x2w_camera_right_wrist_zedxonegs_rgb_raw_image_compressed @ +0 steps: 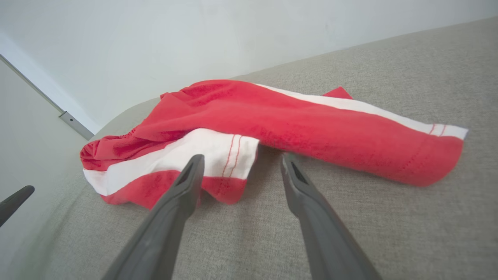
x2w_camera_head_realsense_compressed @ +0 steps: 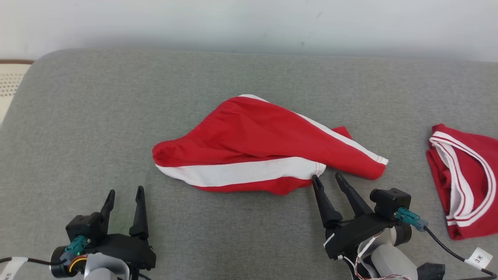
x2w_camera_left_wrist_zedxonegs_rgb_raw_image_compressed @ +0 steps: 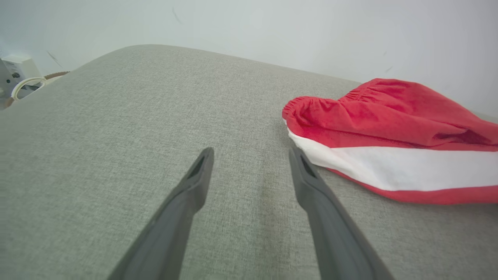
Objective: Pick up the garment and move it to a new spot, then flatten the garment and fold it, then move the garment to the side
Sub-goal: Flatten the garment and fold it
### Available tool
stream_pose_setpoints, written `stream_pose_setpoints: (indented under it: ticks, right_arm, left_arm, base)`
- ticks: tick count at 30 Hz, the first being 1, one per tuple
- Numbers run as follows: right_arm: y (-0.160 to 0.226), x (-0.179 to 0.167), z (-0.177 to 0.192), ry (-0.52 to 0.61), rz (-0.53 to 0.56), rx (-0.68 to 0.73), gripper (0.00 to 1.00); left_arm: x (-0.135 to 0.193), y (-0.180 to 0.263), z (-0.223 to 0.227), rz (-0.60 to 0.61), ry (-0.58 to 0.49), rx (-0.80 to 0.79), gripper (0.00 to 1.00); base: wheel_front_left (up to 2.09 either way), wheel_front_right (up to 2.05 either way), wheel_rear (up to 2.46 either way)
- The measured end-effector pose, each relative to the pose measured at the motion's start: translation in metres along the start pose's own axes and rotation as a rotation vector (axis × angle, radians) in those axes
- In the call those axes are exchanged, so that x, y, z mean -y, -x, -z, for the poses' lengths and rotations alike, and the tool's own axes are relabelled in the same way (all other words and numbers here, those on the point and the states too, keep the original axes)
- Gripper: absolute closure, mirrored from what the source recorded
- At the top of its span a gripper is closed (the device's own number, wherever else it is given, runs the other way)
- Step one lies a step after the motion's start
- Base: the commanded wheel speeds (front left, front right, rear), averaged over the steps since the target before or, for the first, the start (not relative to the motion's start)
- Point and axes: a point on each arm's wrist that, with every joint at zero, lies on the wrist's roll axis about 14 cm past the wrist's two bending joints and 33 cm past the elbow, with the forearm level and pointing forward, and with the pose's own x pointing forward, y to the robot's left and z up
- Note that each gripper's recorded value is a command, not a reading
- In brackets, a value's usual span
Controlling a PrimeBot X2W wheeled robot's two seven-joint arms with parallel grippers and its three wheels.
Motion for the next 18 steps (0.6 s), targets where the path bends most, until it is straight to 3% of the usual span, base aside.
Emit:
stream_pose_setpoints:
  ticks: [8, 10, 11, 14, 15, 18]
  right_arm:
    - [-0.01, -0.007, 0.007, -0.047, -0.024, -0.02, 0.0]
    - [-0.013, -0.008, 0.006, -0.048, -0.029, -0.02, 0.12]
    - [-0.013, -0.008, 0.01, -0.049, -0.03, -0.031, 0.53]
    - [-0.015, -0.007, 0.013, -0.054, -0.027, -0.043, 0.82]
    - [-0.015, -0.007, 0.014, -0.054, -0.029, -0.044, 1.0]
    - [-0.015, -0.008, 0.012, -0.055, -0.03, -0.04, 1.0]
  left_arm:
    - [-0.009, 0.008, 0.003, -0.02, 0.005, -0.008, 0.0]
    - [-0.01, 0.01, 0.002, -0.022, 0.006, -0.006, 0.0]
    - [-0.012, 0.011, 0.002, -0.026, 0.004, -0.006, 0.0]
    - [-0.015, 0.012, 0.002, -0.035, 0.002, -0.007, 0.0]
    - [-0.016, 0.012, 0.002, -0.037, 0.001, -0.007, 0.0]
    - [-0.018, 0.013, 0.0, -0.042, -0.005, 0.0, 0.0]
  base:
    - [0.0, 0.0, 0.0]
    - [0.0, 0.0, 0.0]
    - [0.0, 0.0, 0.0]
    - [0.0, 0.0, 0.0]
    - [0.0, 0.0, 0.0]
    - [0.0, 0.0, 0.0]
